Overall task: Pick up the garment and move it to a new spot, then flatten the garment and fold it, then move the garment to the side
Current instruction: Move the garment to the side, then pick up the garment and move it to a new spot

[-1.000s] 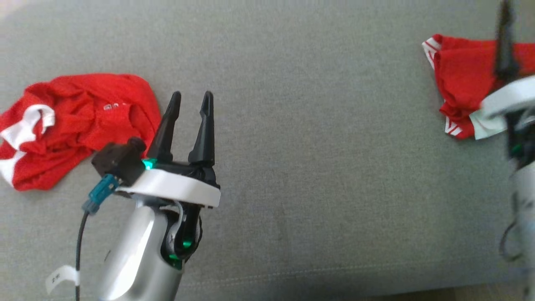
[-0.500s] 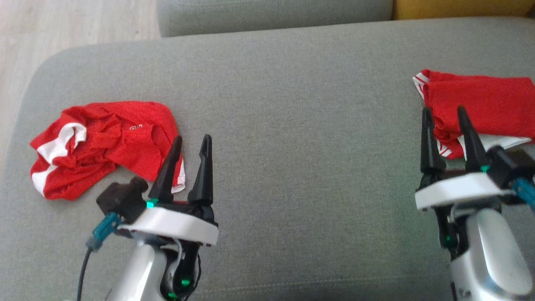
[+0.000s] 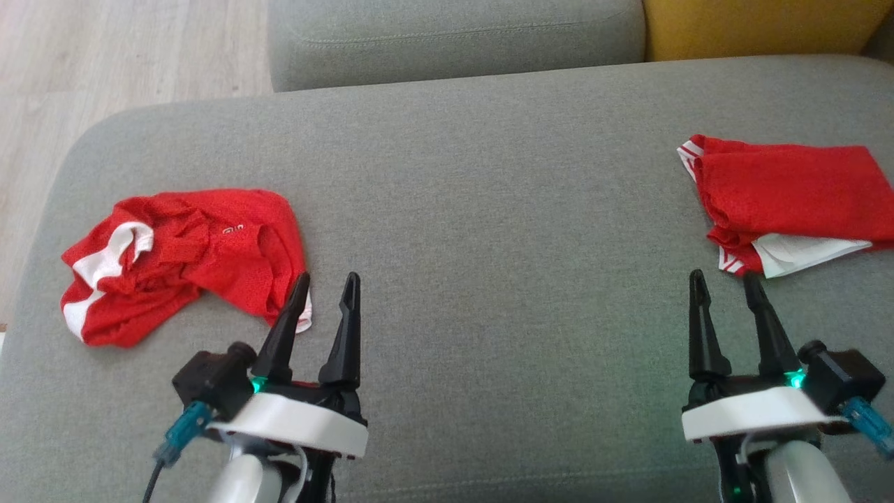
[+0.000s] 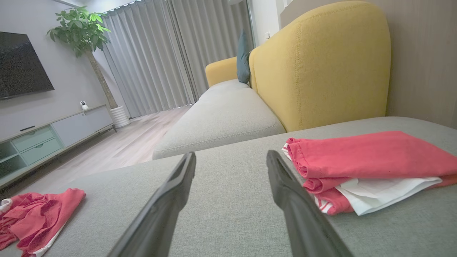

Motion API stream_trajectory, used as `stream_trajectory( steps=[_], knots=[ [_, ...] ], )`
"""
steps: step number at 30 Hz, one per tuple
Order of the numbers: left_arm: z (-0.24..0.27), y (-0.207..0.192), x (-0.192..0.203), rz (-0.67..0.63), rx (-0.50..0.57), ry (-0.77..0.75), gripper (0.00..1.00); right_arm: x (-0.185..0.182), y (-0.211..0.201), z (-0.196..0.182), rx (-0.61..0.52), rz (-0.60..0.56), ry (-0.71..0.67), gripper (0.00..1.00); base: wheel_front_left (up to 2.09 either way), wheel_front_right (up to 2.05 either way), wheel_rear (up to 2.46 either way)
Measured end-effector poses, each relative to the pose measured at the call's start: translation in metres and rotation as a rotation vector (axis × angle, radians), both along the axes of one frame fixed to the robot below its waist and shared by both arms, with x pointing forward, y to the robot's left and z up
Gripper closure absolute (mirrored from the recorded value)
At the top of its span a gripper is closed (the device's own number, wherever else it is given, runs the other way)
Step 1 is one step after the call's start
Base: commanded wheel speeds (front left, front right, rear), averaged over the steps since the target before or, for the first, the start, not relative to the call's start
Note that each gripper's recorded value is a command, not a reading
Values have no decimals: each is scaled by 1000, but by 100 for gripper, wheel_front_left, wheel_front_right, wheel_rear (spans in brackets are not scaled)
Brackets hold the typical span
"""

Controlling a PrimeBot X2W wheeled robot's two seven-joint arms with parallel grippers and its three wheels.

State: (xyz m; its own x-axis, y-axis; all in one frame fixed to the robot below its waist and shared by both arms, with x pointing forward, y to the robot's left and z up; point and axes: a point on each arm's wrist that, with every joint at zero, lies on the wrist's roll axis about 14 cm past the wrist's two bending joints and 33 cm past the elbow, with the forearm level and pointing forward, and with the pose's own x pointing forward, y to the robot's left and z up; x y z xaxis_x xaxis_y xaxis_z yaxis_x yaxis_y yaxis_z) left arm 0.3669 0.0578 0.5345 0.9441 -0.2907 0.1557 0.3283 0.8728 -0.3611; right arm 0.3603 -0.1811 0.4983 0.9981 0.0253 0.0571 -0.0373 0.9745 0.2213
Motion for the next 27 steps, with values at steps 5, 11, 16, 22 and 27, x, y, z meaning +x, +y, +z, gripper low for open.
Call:
stream_trajectory(
  steps=[5,11,16,22,27],
  knots=[
    [0,0,0,-1,5,-3,0,0,-1,-1,13,-3,1,0,0,0,0],
    [-2,1,1,3,6,3,0,1,0,0,14,-3,-4,0,0,0,0],
    [-6,1,0,4,12,14,0,2,-1,4,19,-4,-14,0,0,0,0],
    [-4,2,-1,4,12,10,0,2,0,5,19,-1,-20,0,0,0,0],
    [-5,10,-3,34,16,14,0,6,9,5,30,26,-20,0,0,0,0]
  ],
)
